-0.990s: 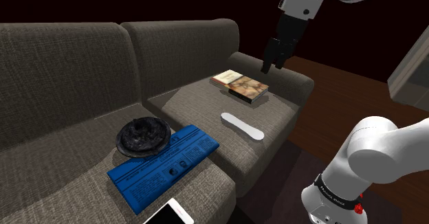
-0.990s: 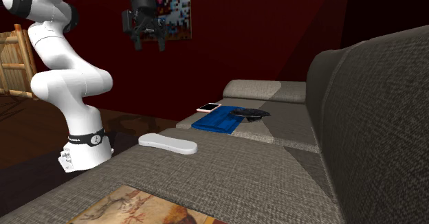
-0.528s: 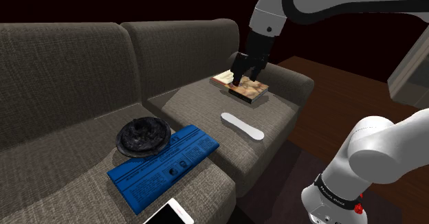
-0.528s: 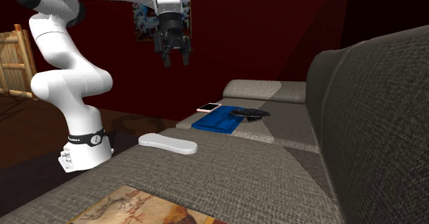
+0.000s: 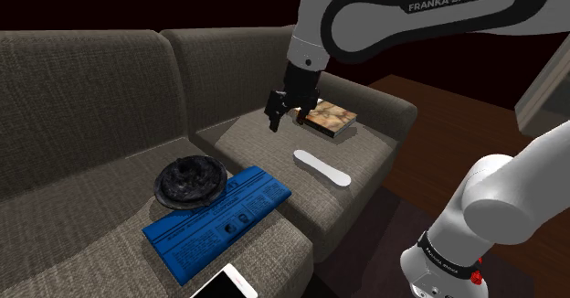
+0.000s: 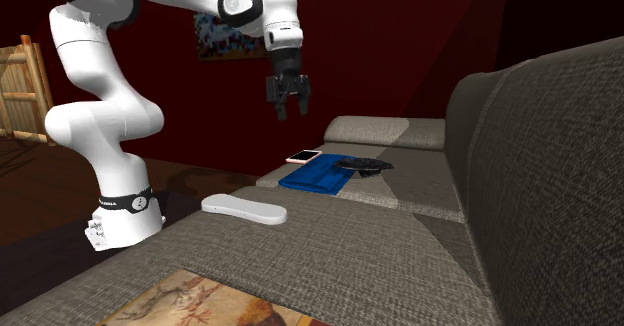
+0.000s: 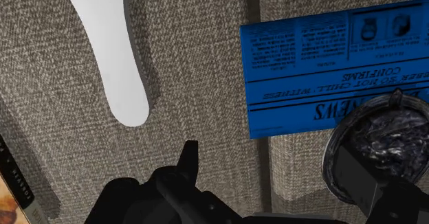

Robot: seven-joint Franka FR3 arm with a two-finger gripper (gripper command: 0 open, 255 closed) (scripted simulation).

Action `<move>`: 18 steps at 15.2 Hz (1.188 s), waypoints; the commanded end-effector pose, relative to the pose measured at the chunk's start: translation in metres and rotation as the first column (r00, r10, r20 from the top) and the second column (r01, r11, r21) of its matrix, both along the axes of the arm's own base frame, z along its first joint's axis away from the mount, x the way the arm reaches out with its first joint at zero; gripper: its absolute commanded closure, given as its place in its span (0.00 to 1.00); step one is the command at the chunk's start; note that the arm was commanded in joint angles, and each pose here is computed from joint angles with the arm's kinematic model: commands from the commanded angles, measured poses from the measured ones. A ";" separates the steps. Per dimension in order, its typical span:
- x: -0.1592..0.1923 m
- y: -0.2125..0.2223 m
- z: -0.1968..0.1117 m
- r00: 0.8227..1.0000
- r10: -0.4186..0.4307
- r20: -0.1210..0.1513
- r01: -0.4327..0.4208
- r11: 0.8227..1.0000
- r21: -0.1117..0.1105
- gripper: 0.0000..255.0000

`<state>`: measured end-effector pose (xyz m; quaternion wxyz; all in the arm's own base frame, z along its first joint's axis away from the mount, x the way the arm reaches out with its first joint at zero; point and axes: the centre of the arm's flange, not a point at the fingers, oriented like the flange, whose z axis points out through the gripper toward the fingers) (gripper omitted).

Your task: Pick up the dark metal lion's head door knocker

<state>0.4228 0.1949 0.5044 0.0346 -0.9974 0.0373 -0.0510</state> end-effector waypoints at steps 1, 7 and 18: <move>0.015 0.019 -0.015 1.000 -0.006 0.000 0.006 1.000 0.009 0.00; 0.059 0.069 -0.055 1.000 -0.022 -0.002 0.022 0.999 0.028 0.00; 0.108 0.126 -0.119 0.999 -0.039 -0.006 0.040 0.998 0.050 0.00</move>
